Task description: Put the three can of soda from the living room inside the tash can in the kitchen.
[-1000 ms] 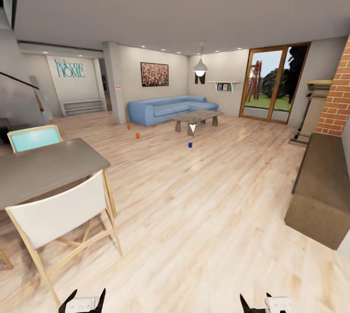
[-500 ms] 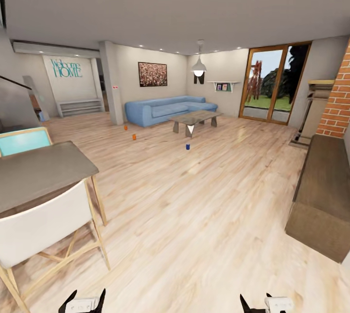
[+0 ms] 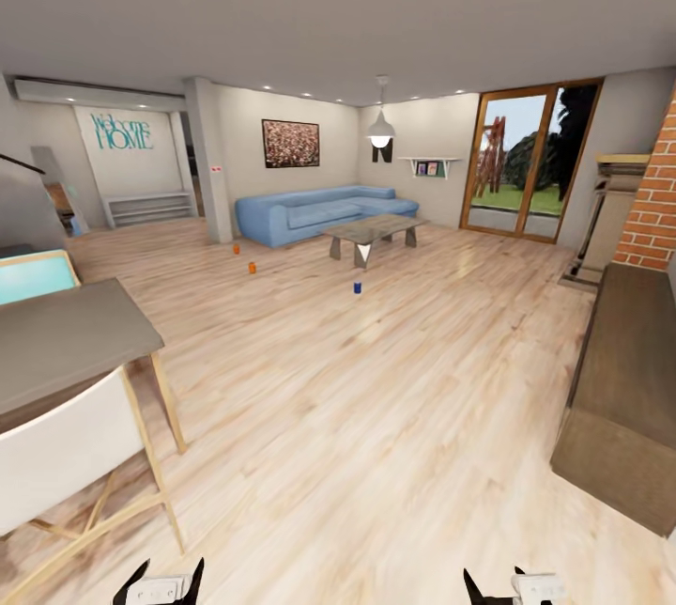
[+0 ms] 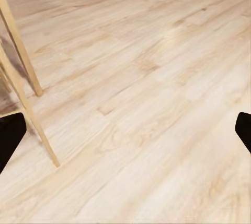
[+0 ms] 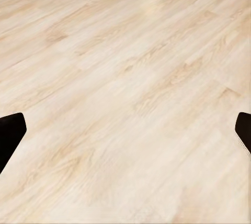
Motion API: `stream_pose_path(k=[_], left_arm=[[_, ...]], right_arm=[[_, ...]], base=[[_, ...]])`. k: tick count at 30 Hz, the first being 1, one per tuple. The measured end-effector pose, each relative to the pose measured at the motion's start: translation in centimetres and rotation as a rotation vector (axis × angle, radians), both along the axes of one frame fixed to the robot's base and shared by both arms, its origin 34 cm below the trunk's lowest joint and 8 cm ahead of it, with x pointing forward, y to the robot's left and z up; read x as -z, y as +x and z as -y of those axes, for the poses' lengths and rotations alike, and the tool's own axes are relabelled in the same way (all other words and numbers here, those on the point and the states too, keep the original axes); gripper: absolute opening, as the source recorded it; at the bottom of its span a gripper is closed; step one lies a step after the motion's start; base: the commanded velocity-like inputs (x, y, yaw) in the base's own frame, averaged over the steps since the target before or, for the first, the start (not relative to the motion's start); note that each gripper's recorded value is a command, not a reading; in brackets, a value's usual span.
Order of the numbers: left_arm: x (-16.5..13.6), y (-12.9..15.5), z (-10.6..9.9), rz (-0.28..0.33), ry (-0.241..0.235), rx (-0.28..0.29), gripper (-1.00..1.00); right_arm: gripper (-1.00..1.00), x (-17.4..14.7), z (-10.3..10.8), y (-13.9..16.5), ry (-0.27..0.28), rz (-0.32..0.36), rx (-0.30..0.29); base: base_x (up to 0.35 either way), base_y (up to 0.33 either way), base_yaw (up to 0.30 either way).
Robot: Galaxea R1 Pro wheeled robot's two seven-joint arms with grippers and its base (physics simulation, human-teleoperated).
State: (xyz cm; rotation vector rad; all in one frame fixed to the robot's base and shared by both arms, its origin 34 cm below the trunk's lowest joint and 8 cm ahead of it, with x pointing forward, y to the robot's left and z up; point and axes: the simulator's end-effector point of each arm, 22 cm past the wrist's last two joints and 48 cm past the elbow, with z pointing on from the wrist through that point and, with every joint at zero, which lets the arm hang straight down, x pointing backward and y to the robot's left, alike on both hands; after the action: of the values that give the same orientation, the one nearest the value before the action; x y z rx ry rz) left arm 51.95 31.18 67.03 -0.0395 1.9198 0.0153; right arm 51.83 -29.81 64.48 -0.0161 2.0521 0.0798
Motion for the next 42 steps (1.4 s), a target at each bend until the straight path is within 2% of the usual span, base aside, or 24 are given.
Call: stream_pose_path(k=[16,42], left_arm=[[0.0,0.0,0.0,0.0,0.0,0.0,1.0],[-0.01,0.0,-0.04,0.0,0.0,-0.001,1.0]], right_arm=[[1.0,0.0,-0.03,0.0,0.001,0.0,0.0],[1.0,0.0,0.01,0.0,0.0,0.0,0.0]], base=[[0.234,-0.164,0.0],[0.01,-0.025,0.0]])
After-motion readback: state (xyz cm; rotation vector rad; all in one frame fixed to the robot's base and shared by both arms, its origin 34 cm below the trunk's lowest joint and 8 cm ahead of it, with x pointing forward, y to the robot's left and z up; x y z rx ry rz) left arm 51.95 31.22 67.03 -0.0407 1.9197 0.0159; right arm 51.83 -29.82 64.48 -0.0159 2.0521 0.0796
